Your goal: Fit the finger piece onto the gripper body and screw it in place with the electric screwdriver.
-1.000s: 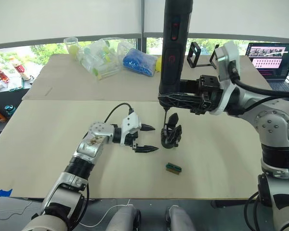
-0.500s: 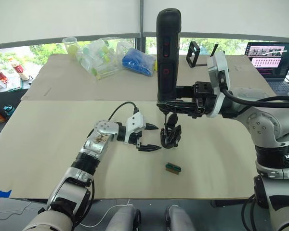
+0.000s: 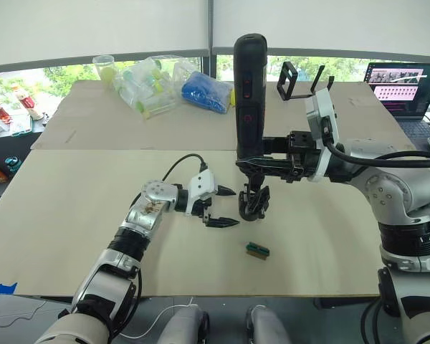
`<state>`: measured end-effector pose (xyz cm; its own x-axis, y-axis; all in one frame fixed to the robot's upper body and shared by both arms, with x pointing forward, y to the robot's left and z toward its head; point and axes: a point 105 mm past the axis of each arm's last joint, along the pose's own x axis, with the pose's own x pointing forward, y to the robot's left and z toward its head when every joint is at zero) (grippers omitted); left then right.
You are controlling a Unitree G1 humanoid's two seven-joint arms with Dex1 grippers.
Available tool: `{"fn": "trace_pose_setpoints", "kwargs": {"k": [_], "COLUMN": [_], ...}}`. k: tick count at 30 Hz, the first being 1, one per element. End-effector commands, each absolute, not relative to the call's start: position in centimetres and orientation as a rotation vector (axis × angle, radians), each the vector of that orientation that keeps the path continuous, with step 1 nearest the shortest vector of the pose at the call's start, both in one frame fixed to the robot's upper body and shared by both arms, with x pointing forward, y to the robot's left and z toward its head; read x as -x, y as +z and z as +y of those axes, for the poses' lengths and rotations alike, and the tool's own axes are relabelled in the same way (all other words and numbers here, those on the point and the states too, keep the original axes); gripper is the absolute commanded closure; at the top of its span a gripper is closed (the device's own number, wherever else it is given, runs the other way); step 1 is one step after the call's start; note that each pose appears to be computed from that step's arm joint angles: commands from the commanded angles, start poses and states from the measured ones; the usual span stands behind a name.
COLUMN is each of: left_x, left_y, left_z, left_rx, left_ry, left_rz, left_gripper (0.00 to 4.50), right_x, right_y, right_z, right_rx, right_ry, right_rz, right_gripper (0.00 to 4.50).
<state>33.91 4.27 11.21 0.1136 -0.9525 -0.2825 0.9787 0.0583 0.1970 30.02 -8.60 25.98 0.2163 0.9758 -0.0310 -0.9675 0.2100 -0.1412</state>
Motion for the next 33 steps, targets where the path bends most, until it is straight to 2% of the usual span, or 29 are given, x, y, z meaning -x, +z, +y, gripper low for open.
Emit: {"fn": "trace_pose_setpoints", "kwargs": {"k": [1,33], "left_x": [-34.1,-34.19], "left_y": [12.44,12.58], "left_z": [3.79,3.44], "left_rx": [-0.406,-0.407], "left_ry": [-1.479,-1.481], "left_rz": [0.033,0.02], "left_gripper": [0.0,0.0], "right_x": [-29.46,-29.41], "right_y": [28.04,27.45], "right_z": [-9.22,-9.38], "right_rx": [0.186,0.196], "right_ry": [1.334,1.345], "right_rz": [-0.185,-0.184], "right_gripper": [2.59,2.59]}}
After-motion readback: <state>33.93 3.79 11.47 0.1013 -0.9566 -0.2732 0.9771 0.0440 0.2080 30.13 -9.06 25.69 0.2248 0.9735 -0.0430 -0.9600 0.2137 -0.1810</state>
